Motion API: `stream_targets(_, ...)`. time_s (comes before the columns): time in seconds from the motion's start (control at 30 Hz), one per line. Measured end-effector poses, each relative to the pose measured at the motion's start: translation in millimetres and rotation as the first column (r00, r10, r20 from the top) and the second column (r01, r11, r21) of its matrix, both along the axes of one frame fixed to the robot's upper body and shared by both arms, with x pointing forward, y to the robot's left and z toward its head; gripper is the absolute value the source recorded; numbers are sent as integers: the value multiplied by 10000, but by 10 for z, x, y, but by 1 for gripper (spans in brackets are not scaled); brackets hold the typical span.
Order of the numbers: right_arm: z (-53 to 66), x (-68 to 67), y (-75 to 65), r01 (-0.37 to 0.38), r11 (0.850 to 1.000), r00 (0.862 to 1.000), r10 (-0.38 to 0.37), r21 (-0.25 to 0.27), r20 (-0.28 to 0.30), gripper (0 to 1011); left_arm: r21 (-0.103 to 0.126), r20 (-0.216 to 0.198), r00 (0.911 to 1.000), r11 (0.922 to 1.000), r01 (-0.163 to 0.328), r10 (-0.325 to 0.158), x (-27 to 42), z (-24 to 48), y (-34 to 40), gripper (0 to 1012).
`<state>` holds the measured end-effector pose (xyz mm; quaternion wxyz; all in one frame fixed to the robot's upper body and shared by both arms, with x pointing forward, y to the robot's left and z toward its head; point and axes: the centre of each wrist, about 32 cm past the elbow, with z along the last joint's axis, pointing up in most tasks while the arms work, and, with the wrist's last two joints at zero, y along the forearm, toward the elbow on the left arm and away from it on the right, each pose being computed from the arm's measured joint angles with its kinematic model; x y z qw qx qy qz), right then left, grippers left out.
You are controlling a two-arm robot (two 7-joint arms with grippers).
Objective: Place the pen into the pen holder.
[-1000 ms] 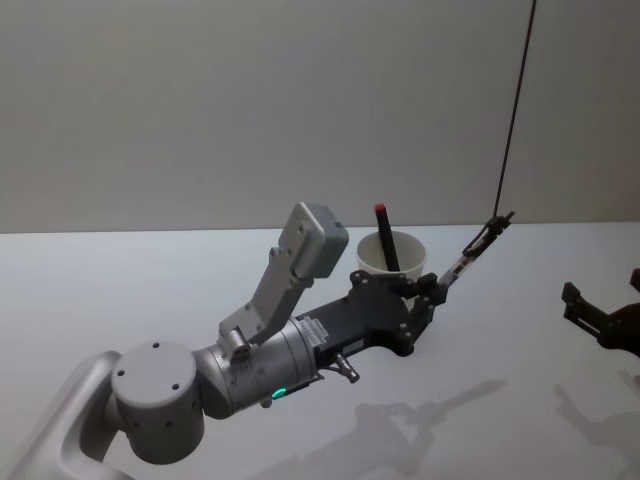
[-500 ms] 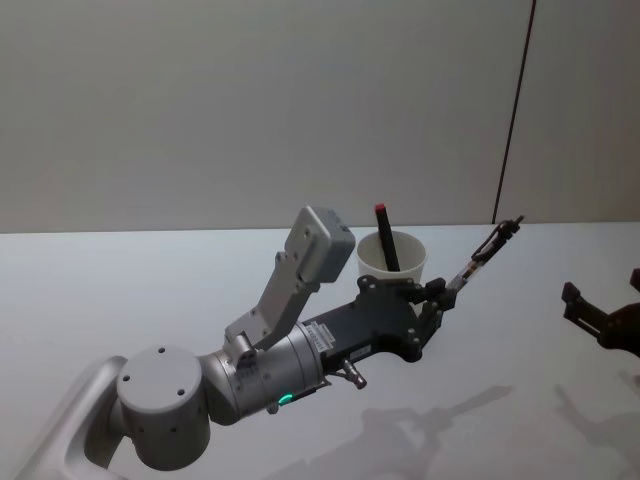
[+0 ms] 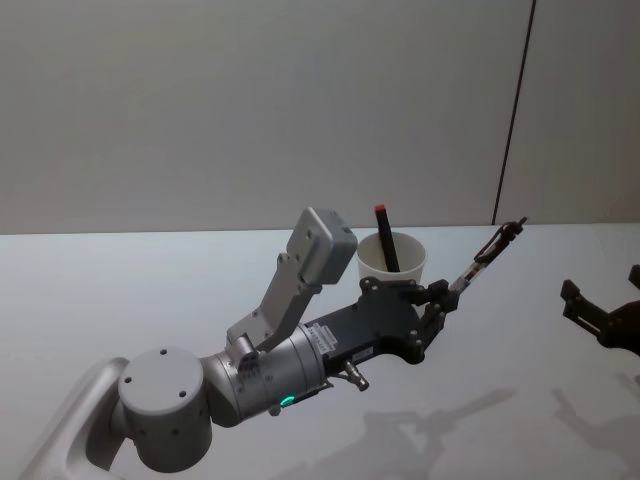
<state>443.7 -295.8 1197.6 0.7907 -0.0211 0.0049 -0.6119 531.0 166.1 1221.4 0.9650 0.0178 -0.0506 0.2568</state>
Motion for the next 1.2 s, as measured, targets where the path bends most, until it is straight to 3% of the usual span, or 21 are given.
stream_targets(0.4,-6,-41,-96,-841,9958,9958,827,350,384,1001,-10,-13,10000,10000,15,-15,-5,-2,-5,125)
stream_targets(0.73,-38,-94,-226,-1918,9766,9805,1865,970,613,1001,-11,-13,10000,10000,18,-18,-6,-2,-6,125)
stream_targets(1.0,-95,-117,-313,-2718,9461,9619,2618,1761,784,1001,-11,-11,10000,10000,17,-17,-5,-1,-6,125)
stream_targets(1.2,-169,-118,-366,-3380,9033,9411,3227,2643,1008,1001,-11,-12,10000,10000,17,-17,-6,-2,-6,125)
